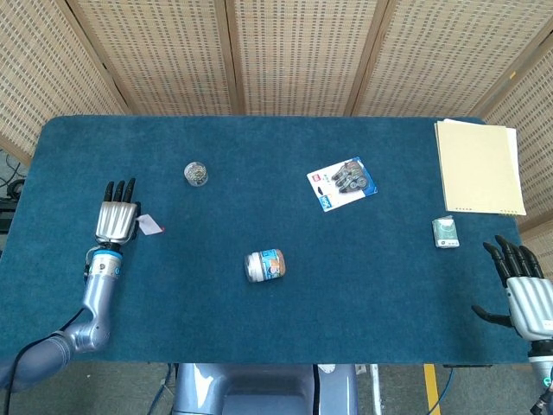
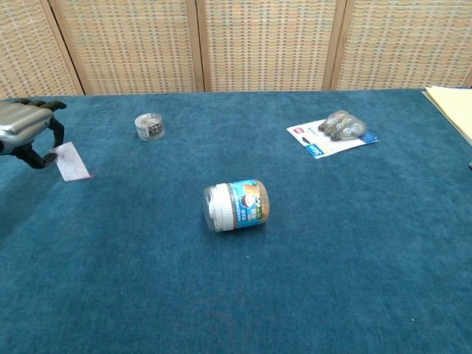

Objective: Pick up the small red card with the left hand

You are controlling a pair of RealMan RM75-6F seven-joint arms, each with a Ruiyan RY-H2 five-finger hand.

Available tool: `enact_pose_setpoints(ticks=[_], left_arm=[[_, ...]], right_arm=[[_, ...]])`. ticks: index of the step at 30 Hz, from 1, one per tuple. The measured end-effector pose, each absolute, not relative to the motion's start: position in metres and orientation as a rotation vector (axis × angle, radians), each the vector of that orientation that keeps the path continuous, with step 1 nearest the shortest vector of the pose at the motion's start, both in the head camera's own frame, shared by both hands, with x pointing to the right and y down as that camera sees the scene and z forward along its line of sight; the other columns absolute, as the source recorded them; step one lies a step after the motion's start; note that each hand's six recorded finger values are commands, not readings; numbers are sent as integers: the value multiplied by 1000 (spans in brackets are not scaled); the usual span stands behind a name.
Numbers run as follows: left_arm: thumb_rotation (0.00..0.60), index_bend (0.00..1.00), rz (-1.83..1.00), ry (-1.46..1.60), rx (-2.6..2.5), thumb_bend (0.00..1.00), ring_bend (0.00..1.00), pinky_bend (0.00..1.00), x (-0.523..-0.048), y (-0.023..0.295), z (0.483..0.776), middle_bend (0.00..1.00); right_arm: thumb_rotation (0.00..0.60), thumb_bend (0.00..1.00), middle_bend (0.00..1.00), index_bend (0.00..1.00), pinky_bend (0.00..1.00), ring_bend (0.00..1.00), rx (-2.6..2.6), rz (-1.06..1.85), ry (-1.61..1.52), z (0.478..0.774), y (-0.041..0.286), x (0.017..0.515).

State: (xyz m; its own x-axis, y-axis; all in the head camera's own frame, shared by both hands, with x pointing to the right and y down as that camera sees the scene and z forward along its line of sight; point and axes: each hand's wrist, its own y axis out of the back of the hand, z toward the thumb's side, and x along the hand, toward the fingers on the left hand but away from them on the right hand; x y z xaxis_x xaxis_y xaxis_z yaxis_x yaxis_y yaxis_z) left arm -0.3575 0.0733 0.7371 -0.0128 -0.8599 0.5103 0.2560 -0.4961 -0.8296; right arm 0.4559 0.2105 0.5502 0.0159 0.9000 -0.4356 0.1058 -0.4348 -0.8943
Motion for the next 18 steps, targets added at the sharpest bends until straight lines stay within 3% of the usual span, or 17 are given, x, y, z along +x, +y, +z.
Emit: enact_pose_setpoints(ticks=[12,18], left_arm=[[600,560,-1549,802,-1379,431,0,0,-349,56,710,0],[600,369,-1491,829,-1416,355,0,0,-338,62,695,0]], right_arm=[[600,53,0,0,0,0,-1619,1488,-1044,550,211,455],[600,53,0,0,0,0,-1618,1490,-1049,550,211,456]])
